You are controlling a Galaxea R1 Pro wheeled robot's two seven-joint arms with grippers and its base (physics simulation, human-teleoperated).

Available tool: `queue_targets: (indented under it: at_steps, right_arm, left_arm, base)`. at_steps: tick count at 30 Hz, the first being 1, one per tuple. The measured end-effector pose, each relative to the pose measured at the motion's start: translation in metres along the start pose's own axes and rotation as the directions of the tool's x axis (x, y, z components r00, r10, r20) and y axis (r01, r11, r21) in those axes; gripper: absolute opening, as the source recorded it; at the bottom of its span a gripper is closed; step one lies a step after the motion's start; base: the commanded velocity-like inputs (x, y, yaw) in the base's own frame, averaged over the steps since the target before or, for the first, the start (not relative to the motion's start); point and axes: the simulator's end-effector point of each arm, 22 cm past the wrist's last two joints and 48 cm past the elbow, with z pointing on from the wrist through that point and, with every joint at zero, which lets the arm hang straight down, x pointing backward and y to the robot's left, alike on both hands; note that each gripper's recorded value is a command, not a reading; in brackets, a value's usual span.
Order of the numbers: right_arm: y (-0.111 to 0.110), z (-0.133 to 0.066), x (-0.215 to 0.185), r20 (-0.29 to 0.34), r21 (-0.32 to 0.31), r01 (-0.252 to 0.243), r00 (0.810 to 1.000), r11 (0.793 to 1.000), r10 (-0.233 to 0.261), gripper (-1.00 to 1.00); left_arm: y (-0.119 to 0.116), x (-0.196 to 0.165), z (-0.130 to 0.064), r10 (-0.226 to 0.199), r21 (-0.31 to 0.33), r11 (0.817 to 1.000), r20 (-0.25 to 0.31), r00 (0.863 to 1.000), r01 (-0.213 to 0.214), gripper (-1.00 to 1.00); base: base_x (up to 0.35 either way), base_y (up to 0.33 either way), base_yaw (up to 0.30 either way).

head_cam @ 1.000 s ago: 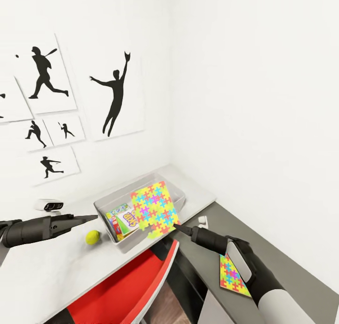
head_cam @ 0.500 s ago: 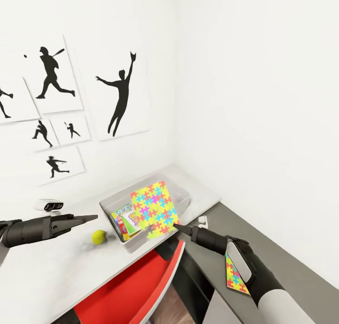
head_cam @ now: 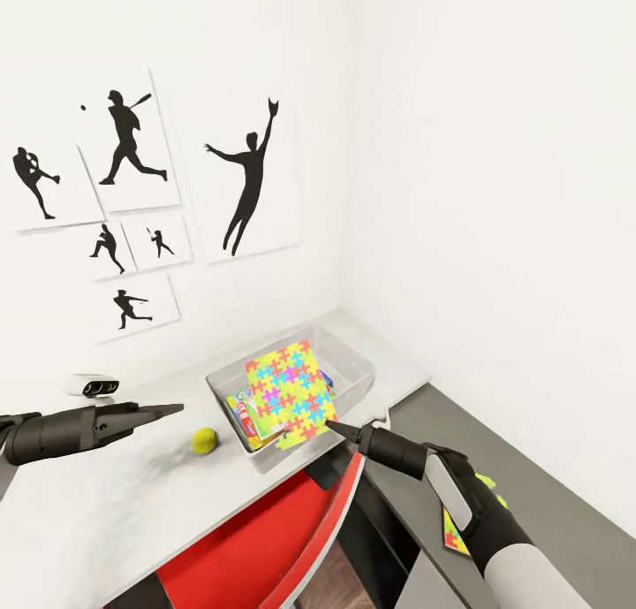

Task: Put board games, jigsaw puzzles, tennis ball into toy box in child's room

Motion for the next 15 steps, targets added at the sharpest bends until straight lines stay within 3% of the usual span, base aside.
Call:
queue_targets:
  at_steps: [10, 15]
  right_arm:
    - [0.0, 0.001, -0.005, 0.008, 0.002, -0.011, 1.0, 1.0, 0.011, -1.0]
    - [0.008, 0.008, -0.04, 0.001, 0.012, -0.041, 0.999, 0.999, 0.041, -1.0]
  left_arm:
    - [0.0, 0.001, 0.002, -0.003, 0.004, 1.0, 0.0, 1.0, 0.003, 1.0]
    - [0.0, 0.001, 0.002, -0.004, 0.005, 1.0, 0.0, 1.0, 0.004, 1.0]
  base:
    - [0.0, 0.0, 0.001]
    - [0.0, 0.0, 0.0]
